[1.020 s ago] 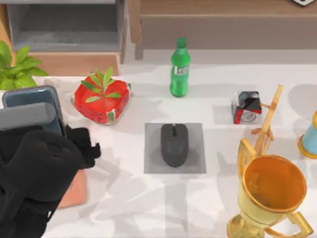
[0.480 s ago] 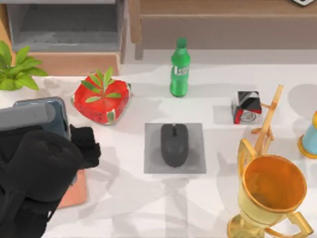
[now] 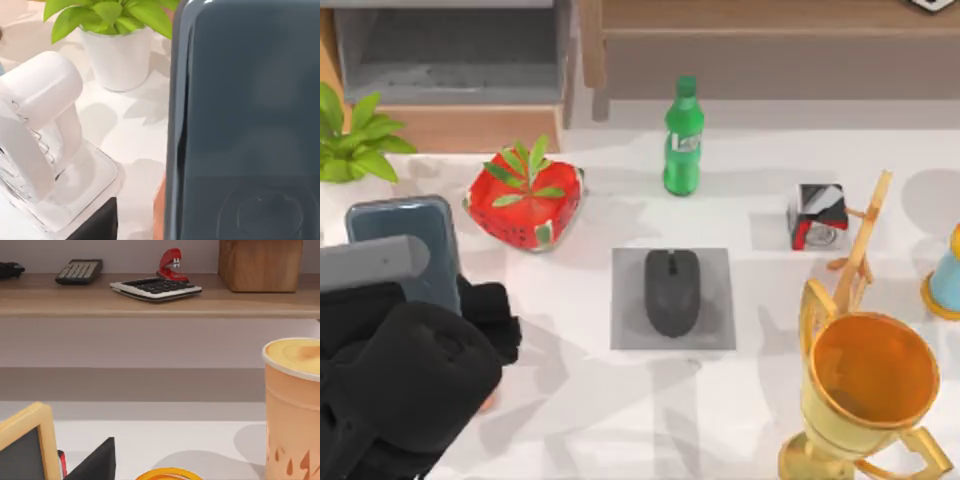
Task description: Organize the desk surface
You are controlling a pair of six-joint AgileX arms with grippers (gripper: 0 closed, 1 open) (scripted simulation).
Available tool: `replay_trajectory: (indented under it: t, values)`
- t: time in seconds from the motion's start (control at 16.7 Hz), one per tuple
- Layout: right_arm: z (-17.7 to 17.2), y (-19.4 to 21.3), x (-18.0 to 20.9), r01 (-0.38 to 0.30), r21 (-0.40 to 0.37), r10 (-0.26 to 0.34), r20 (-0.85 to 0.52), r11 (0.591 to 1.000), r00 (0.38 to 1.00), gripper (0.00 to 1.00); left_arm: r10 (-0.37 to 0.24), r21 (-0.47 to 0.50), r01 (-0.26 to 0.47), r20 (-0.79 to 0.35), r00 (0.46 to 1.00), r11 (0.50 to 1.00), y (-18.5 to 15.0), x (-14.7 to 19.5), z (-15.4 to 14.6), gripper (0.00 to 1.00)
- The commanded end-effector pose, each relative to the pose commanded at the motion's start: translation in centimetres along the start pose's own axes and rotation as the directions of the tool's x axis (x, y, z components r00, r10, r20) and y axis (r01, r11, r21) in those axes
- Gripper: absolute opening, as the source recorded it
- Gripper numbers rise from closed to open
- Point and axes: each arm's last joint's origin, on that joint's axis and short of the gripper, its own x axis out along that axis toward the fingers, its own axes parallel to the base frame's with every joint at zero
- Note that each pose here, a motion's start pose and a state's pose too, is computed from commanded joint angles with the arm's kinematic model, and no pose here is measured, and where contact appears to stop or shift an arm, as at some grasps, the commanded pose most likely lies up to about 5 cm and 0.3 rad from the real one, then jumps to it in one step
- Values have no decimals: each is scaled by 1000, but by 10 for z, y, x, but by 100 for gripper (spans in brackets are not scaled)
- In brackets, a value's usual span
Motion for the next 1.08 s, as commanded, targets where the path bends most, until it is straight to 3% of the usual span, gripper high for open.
replay_trajectory:
  t: [0.6, 0.78, 0.96, 1.08]
  values:
    - [0, 0, 0, 0, 0, 0, 0, 1000, 1000, 100, -10, -30, 10, -3, 1000, 1000, 7, -6, -2, 100]
    - [0, 0, 0, 0, 0, 0, 0, 1000, 1000, 100, -34, -186, 42, 45, 998, 982, 24, -4, 16, 100]
    - [0, 0, 0, 0, 0, 0, 0, 1000, 1000, 100, -43, -415, 128, 208, 977, 901, 57, -11, 44, 100]
    - [0, 0, 0, 0, 0, 0, 0, 1000, 1000, 100, -16, -491, 183, 324, 946, 852, 78, -19, 50, 100]
